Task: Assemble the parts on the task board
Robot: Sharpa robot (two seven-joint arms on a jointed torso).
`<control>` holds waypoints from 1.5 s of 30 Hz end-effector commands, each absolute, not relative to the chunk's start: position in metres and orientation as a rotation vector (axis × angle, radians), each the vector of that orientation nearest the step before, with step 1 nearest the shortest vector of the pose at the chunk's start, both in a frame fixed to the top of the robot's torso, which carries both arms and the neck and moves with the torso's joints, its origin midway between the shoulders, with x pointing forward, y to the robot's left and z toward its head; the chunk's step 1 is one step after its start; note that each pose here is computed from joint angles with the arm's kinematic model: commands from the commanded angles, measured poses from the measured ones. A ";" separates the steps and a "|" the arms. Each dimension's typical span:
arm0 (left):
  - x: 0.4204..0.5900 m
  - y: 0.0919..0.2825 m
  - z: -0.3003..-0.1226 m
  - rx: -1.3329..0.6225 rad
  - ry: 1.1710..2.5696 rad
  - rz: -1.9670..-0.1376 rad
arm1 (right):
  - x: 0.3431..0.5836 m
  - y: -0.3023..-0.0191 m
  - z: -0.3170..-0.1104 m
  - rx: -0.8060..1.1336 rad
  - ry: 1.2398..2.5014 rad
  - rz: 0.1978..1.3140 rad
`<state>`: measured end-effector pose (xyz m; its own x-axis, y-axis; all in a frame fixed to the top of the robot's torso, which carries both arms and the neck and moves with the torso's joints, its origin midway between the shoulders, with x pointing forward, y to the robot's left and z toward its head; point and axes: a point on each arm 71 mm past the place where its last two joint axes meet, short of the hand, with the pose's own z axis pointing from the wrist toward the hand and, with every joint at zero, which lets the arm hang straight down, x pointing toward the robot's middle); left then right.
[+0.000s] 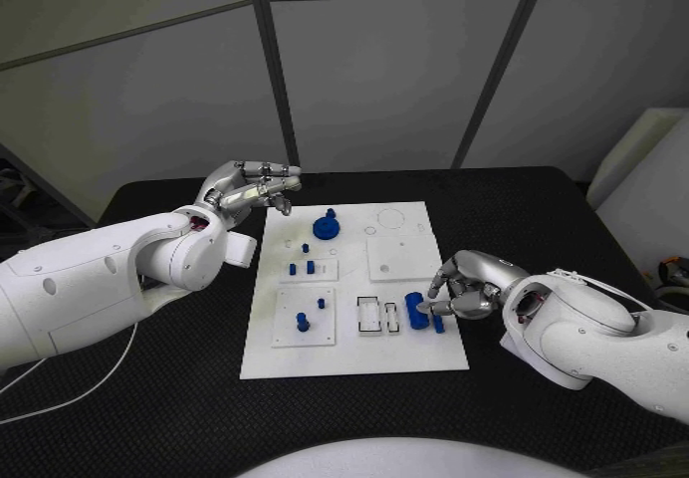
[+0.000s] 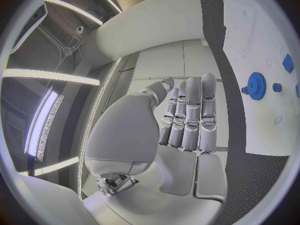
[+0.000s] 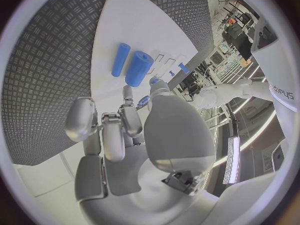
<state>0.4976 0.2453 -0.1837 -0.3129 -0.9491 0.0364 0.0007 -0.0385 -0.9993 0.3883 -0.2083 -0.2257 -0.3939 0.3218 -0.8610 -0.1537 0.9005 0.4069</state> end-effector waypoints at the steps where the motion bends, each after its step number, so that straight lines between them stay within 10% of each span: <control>1: 0.498 0.244 -0.182 -1.058 1.418 -1.489 | 0.389 -0.206 -0.227 0.095 1.908 0.478; 45: 0.496 0.246 -0.182 -1.059 1.420 -1.487 | 0.393 -0.188 -0.247 0.109 1.924 0.463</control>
<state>0.4967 0.2472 -0.1834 -0.3132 -0.9490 0.0363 -0.0007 -0.0380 -0.9993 0.3935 -0.1872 -0.2479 -0.4146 0.2584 -0.8725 -0.1570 0.9242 0.3483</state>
